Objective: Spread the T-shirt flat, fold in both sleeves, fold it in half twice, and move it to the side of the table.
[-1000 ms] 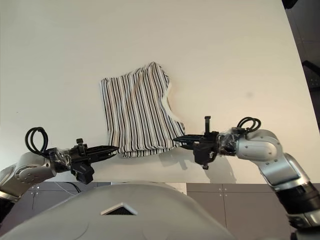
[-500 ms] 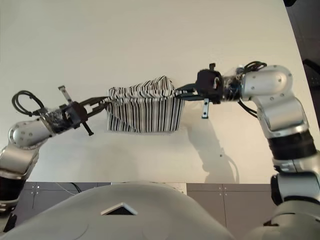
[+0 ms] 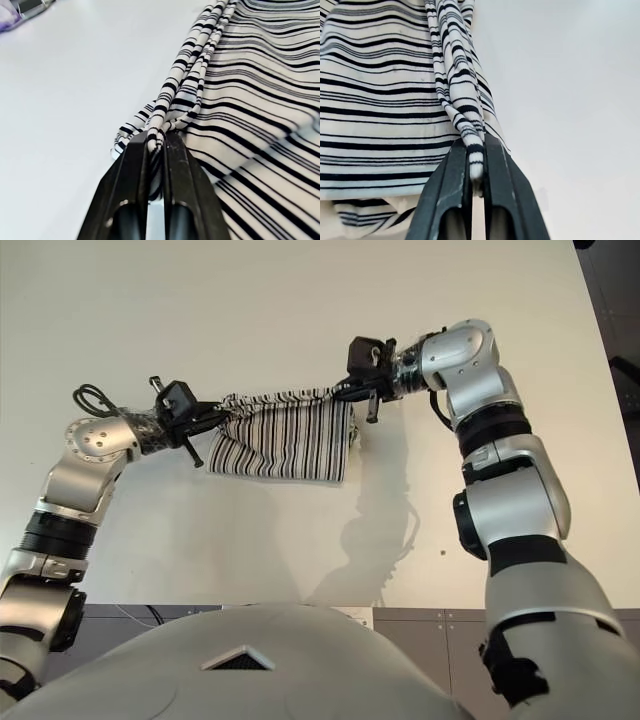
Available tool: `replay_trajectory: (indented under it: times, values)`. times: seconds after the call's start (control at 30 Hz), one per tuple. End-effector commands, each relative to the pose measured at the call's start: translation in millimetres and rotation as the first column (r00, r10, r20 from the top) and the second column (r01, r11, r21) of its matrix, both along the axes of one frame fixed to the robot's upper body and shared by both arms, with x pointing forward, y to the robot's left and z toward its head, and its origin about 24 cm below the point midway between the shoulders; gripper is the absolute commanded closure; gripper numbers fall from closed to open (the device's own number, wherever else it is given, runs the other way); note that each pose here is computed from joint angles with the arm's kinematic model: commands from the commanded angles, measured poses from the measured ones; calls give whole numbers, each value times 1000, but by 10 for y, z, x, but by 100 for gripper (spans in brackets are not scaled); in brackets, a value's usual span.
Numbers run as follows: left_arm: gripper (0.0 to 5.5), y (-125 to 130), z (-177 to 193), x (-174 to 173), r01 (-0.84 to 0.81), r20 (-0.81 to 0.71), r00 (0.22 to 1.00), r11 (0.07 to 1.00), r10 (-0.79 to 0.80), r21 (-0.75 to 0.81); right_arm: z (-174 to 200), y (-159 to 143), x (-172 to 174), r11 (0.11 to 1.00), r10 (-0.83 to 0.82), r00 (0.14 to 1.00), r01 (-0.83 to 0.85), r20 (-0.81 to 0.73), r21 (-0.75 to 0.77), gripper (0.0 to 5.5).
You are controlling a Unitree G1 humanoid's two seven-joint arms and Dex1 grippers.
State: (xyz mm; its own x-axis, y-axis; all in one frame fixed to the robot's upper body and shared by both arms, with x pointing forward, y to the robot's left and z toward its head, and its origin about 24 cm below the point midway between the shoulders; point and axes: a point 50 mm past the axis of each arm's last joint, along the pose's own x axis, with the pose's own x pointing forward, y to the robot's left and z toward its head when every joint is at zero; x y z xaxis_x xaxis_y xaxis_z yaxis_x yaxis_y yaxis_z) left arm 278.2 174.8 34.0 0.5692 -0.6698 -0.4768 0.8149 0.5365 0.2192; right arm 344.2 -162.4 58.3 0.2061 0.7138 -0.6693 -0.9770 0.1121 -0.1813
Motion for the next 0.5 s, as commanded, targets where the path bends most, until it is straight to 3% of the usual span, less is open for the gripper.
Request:
replay_trajectory:
  times: [0.03,0.1,0.2,0.3,0.4,0.5]
  values:
    - [451,8,-37,152,-106,58,993,994,104,34,-60,-64,21,995,-98,995,97,29,22,454]
    - [417,22,80,249,-201,169,963,978,209,-60,-59,-75,53,979,-190,979,183,75,90,416]
    - [413,14,205,276,-263,228,925,945,305,-197,-8,-89,92,937,-298,951,275,83,215,412]
    - [413,65,294,318,-351,297,863,909,408,-227,52,-14,103,911,-330,935,279,129,305,412]
    - [413,-43,371,216,-249,438,854,959,282,-134,44,201,-7,909,-245,959,177,142,378,412]
    - [413,-351,339,-67,34,484,875,998,-6,-50,-69,388,-188,912,-140,986,91,95,401,412]
